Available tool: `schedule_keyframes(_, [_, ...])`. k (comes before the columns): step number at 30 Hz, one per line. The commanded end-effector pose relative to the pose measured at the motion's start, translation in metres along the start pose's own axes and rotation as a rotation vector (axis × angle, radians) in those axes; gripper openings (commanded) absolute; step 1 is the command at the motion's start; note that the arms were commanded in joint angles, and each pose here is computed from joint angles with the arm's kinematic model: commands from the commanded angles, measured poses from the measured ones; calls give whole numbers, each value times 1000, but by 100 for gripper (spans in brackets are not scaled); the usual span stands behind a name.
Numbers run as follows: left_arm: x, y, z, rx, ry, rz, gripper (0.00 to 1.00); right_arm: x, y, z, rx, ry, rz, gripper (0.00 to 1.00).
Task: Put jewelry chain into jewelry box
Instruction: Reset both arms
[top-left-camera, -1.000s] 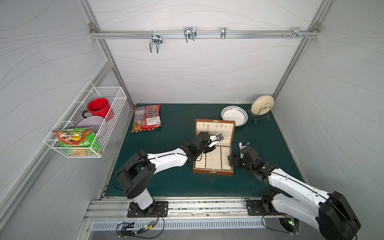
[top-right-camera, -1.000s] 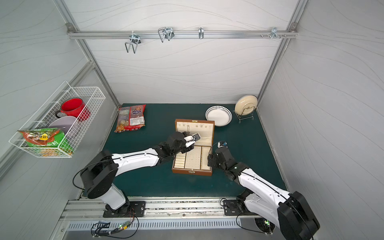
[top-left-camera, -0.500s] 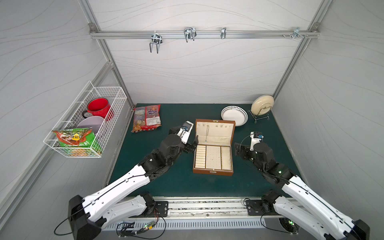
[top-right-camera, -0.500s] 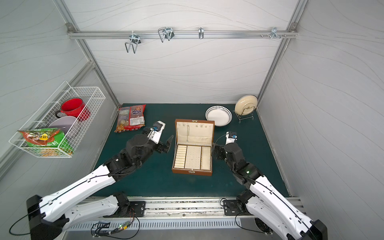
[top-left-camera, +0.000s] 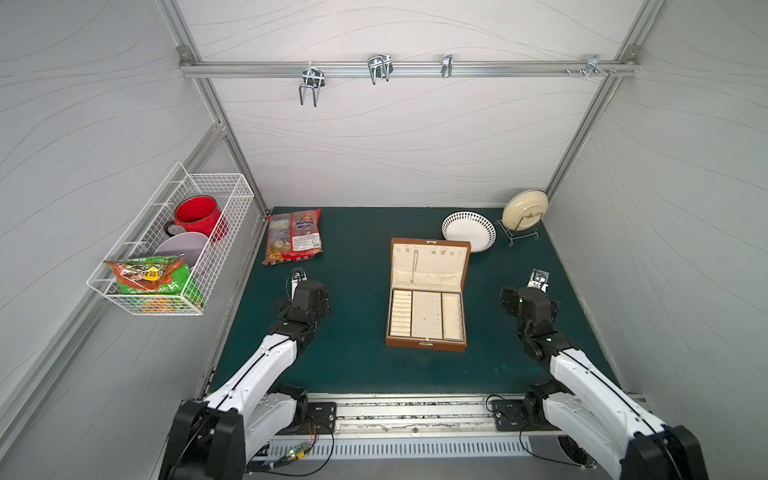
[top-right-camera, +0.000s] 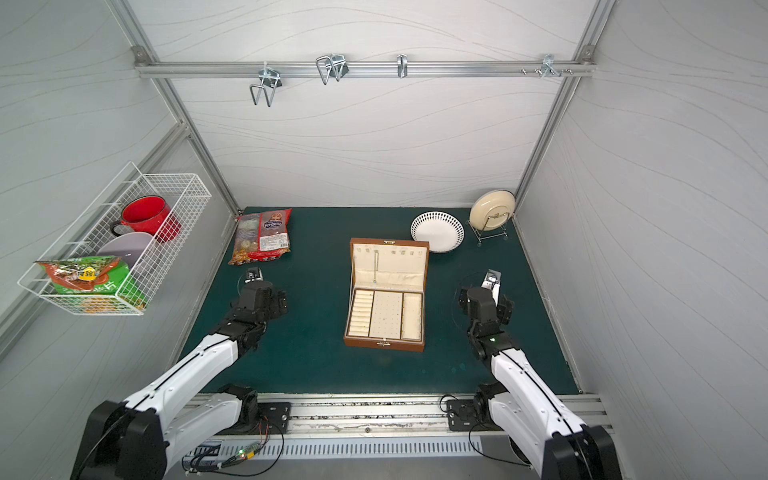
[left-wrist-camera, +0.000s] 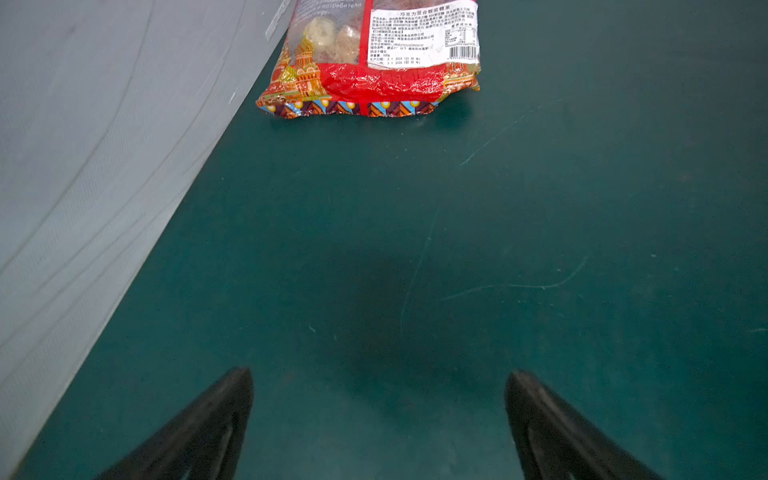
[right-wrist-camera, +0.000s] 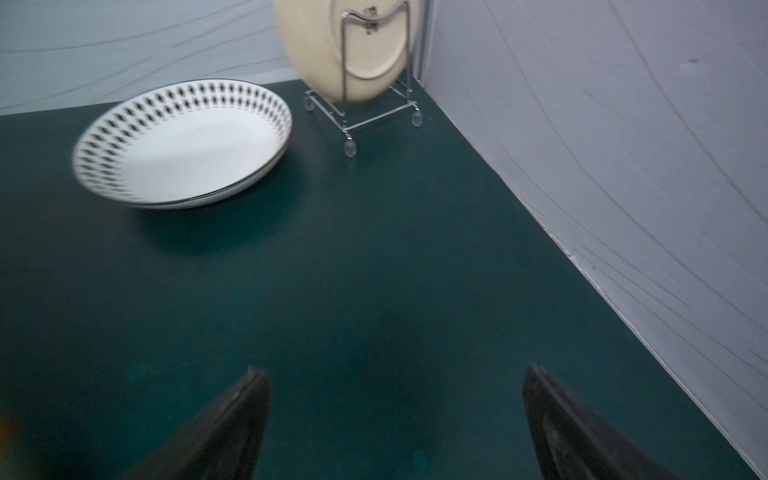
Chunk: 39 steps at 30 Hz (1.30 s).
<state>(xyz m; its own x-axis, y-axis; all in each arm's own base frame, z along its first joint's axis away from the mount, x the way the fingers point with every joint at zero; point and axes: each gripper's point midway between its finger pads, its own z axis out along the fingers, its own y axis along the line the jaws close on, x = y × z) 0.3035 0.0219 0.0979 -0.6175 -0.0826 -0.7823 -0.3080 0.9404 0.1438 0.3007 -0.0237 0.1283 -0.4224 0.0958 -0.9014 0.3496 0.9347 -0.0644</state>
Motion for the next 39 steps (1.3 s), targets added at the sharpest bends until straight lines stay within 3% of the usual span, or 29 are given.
schedule_keyframes(1, [-46,-3,17,-9,-150,-22,100,-23,6,20,-27,-79,43,99])
schedule_keyframes(4, [-36,-4,44,45,-142,-55,100,-21,19,39,-60,-103,11,99])
schedule_keyframes(10, [-62,-23,60,184,-213,-30,99,-18,53,64,-176,-130,-116,99])
schedule_keyframes(14, [-64,-27,68,189,-193,-5,99,-12,64,75,-222,-150,-139,99])
schedule_keyframes(19, [-62,-41,71,269,-279,10,100,-1,62,83,-276,-123,-100,99])
schedule_keyframes(23, [-52,-42,72,319,-277,-11,100,0,67,87,-307,-81,-108,99])
schedule_keyframes(27, [-54,-42,72,326,-294,-17,100,1,70,93,-377,-26,-81,99])
schedule_keyframes(39, [-54,-42,72,326,-291,-15,100,1,69,93,-382,-19,-73,99])
